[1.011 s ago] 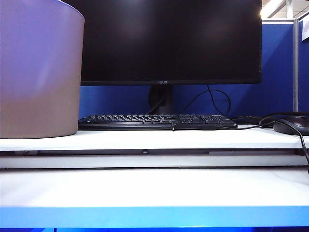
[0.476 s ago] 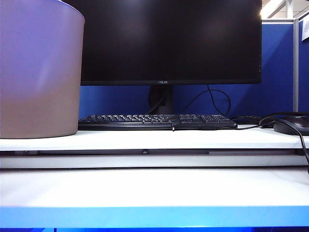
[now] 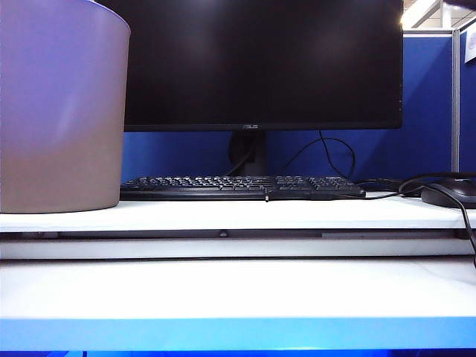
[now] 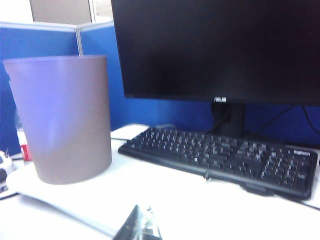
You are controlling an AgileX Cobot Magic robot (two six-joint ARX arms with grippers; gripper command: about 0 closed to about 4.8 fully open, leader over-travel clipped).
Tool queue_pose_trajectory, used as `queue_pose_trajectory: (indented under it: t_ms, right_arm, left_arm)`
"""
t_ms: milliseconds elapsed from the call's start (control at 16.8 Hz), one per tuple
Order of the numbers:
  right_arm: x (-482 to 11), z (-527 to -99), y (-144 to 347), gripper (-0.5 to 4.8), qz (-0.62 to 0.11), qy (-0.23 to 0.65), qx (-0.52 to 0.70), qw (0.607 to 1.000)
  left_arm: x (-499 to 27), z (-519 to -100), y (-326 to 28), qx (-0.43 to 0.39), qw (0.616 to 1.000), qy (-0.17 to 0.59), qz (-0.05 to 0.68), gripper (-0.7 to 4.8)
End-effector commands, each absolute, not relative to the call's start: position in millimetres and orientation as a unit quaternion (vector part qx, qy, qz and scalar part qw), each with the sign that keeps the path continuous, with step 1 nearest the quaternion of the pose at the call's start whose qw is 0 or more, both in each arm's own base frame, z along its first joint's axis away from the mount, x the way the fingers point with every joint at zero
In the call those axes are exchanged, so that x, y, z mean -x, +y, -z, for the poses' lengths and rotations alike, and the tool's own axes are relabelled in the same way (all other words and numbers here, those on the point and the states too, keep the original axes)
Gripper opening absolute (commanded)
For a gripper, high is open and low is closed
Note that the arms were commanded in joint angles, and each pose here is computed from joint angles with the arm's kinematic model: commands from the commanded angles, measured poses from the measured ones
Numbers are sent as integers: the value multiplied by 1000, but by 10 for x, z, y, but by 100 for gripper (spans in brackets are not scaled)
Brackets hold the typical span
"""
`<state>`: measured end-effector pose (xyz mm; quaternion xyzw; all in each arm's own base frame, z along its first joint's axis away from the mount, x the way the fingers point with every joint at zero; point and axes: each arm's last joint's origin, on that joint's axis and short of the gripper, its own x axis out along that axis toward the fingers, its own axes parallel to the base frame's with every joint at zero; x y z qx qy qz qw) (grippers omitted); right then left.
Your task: Pick up all paper balls from the table and place them in the pink trash can.
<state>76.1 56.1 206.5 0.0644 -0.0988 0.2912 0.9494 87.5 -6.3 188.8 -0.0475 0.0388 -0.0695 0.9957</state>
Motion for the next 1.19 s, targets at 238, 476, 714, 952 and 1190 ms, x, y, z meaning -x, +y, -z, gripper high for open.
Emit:
queue_pose_trajectory:
  t_ms: [238, 476, 714, 952, 1190]
  right_arm:
    - [-759, -2072, 559, -5, -290, -98, -63, 950]
    - [-760, -2066, 559, -5, -290, -95, -61, 950]
    - [-764, -2040, 563, -5, -290, -82, -57, 952]
    - [-766, -2024, 565, -5, -290, -74, -54, 953]
    - [-766, -2024, 565, -5, -290, -74, -54, 953]
  left_arm:
    - [-972, -1696, -49, 52, 997, -19, 54, -5]
    - [-972, -1702, -38, 52, 998, -23, 36, -5]
    - [-972, -1702, -37, 52, 998, -23, 33, -5]
    - [-973, -1692, -40, 52, 998, -18, 37, -5]
    - [-973, -1692, -40, 52, 998, -18, 37, -5]
